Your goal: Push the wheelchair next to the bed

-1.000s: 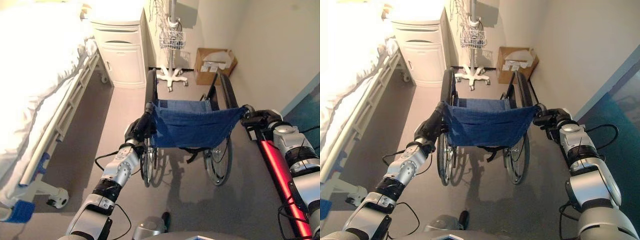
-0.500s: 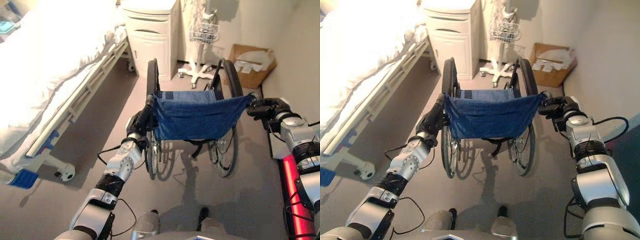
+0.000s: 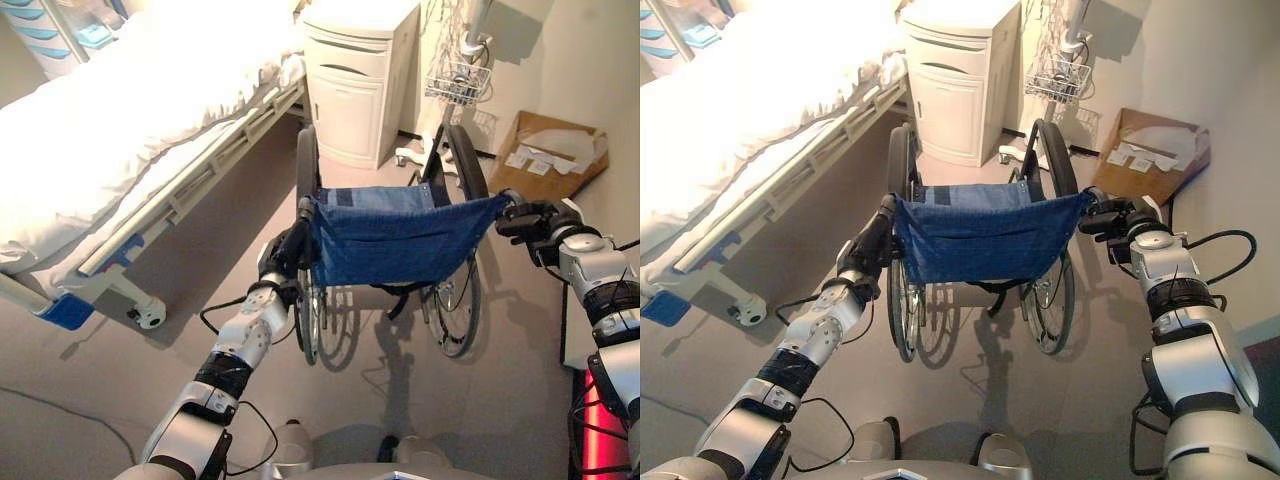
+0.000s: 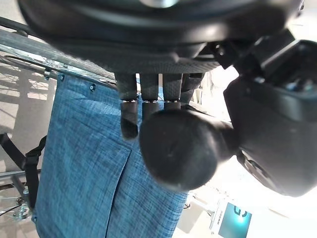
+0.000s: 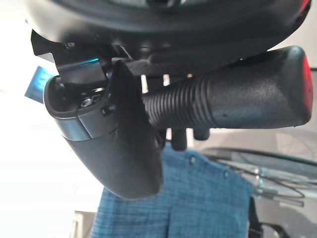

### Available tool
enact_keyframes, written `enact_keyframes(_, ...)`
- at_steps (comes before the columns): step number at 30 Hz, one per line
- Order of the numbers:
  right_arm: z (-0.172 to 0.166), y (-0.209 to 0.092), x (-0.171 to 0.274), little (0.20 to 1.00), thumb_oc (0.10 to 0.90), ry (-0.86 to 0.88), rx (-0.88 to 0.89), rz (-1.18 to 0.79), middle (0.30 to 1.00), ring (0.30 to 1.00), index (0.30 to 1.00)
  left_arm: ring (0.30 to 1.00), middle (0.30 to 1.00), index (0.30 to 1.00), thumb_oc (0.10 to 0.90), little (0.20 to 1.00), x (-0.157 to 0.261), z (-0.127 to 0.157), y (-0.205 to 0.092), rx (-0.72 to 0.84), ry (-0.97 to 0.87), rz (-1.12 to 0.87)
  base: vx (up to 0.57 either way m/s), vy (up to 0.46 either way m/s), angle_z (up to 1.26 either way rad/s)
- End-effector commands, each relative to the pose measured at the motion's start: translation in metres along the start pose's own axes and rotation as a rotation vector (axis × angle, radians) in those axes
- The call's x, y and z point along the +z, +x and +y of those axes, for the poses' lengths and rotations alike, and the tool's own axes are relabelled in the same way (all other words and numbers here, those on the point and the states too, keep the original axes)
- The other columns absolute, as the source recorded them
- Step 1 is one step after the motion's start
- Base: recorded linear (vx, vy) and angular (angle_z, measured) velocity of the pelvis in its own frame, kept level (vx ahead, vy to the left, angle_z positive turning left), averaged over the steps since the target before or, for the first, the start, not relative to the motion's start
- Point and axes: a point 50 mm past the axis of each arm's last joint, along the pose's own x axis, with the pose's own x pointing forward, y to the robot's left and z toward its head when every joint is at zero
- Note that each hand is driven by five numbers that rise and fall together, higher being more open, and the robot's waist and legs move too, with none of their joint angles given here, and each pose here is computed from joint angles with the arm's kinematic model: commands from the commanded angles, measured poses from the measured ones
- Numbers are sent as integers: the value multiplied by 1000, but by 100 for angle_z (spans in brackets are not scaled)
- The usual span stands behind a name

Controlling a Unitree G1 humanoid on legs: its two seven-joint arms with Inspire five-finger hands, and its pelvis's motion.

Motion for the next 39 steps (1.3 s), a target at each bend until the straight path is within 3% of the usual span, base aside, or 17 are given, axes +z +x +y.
enact_keyframes(1, 50, -16, 103, 300, 400, 5, 134, -397, 300, 300, 300, 300, 300, 300, 400, 300, 9, -25, 0, -72, 60, -103, 209, -80, 26)
enact_keyframes(13, 54, -13, 103, 300, 400, -8, 208, -406, 300, 300, 300, 300, 300, 300, 400, 300, 21, -12, 2, 64, 29, -187, 240, -28, -43)
enact_keyframes(26, 65, -19, 101, 300, 400, 42, 259, -446, 300, 300, 300, 300, 300, 300, 400, 300, 37, 10, -5, 232, -9, -313, 197, 70, 8)
enact_keyframes(39, 67, -21, 101, 300, 400, 83, 227, -423, 300, 300, 300, 300, 300, 300, 400, 300, 33, 8, 0, 295, -18, -318, 252, -200, 21)
